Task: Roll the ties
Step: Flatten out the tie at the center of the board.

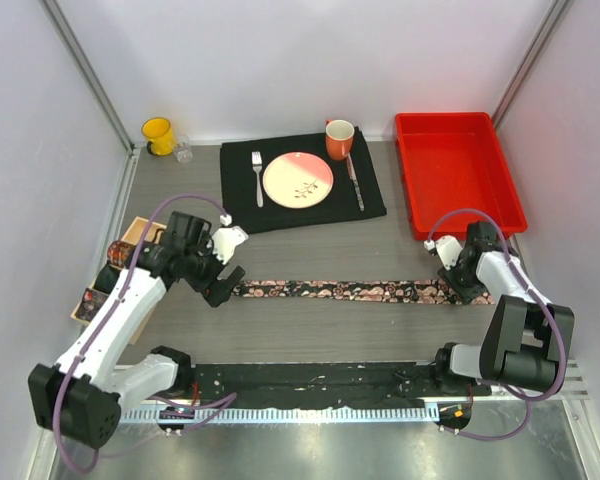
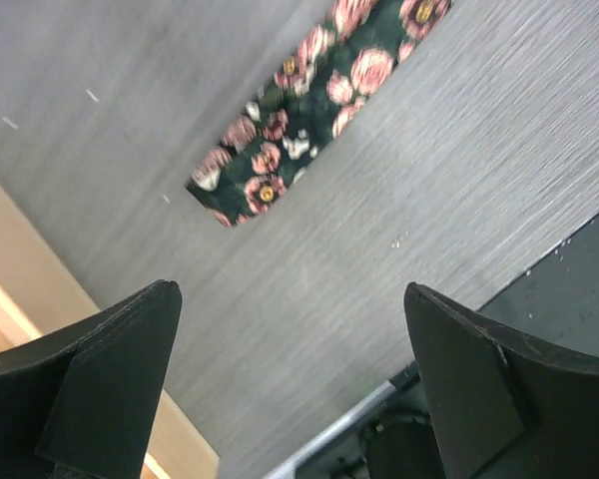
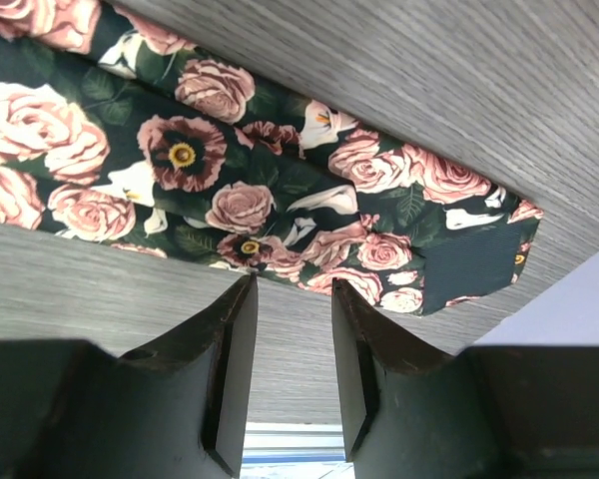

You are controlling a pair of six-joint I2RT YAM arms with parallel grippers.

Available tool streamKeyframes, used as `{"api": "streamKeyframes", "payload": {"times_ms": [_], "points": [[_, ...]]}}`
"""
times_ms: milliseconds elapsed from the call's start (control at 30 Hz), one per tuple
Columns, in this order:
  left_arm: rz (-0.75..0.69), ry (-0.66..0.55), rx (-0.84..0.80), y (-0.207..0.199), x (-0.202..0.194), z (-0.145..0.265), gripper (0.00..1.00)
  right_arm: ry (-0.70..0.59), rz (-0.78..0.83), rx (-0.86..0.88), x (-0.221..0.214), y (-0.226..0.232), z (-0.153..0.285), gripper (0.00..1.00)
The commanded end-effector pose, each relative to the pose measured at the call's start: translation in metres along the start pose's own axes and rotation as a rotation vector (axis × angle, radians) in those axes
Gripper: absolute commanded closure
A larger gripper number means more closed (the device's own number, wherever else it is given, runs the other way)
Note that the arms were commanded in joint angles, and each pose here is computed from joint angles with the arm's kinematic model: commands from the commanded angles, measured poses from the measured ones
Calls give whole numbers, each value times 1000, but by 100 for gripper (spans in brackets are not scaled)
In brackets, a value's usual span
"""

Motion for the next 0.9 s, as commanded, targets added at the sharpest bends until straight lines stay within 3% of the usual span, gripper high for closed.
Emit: {"api": "streamKeyframes", "payload": {"times_ms": [0, 300, 567, 867], "points": [[-115, -183, -18, -3, 22, 23, 0, -74, 19, -53, 12, -19, 24, 60], [-414, -77, -256, -1, 41, 7, 0, -181, 12, 70, 23, -22, 53, 59], [-606, -30, -135, -6, 60, -42, 0, -104, 2, 131, 20, -16, 21, 59], [-717, 39, -186, -28, 67, -104, 0, -42, 3, 107, 18, -20, 0, 61]]}}
Point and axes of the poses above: each gripper's point midway between its finger pads, its own z axis back along the fingers, its own y axis along the line the jaws close on, x = y × z, the point moved 10 cm from there along z, back along the fingers, and after that the axes turned 13 degrees about z, right-handed, at the moved point
